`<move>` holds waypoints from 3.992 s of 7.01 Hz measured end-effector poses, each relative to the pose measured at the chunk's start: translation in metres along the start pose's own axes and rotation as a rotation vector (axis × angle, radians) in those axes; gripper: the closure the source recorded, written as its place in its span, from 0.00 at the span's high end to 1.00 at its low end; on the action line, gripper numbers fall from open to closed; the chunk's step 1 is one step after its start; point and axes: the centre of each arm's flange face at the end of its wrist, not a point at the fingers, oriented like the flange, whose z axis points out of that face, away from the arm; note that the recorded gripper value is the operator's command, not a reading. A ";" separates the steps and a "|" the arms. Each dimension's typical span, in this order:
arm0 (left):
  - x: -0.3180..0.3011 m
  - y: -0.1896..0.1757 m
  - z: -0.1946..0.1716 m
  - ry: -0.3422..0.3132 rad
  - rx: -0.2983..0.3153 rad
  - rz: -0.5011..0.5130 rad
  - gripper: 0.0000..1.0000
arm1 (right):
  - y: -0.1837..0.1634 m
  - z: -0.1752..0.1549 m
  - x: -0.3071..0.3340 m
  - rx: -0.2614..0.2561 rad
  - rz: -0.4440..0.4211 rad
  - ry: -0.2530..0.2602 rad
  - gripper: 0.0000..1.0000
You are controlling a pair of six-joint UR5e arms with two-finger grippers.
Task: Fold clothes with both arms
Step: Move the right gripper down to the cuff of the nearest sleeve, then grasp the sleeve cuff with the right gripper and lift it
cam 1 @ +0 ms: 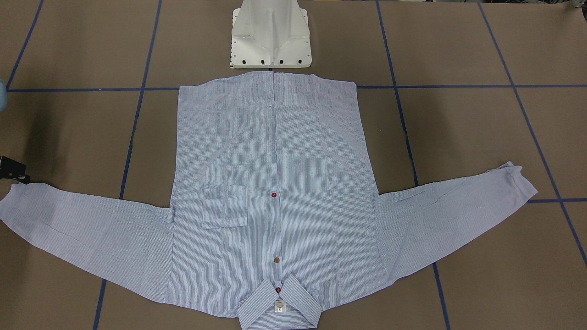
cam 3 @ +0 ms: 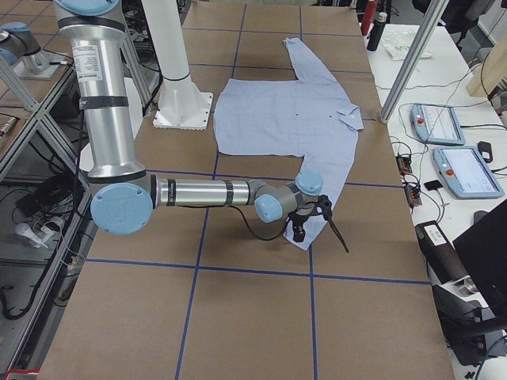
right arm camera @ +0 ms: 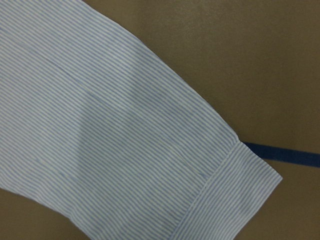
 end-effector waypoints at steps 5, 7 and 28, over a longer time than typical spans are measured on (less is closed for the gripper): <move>0.001 -0.003 -0.001 0.000 0.004 0.004 0.99 | 0.004 0.017 0.008 -0.032 0.009 0.012 0.88; 0.002 -0.003 -0.001 0.000 0.004 0.004 0.99 | 0.005 0.021 0.009 -0.040 0.012 0.014 0.79; -0.002 -0.012 0.002 -0.003 0.000 0.000 0.99 | -0.091 -0.212 -0.239 0.271 -0.105 -0.145 0.00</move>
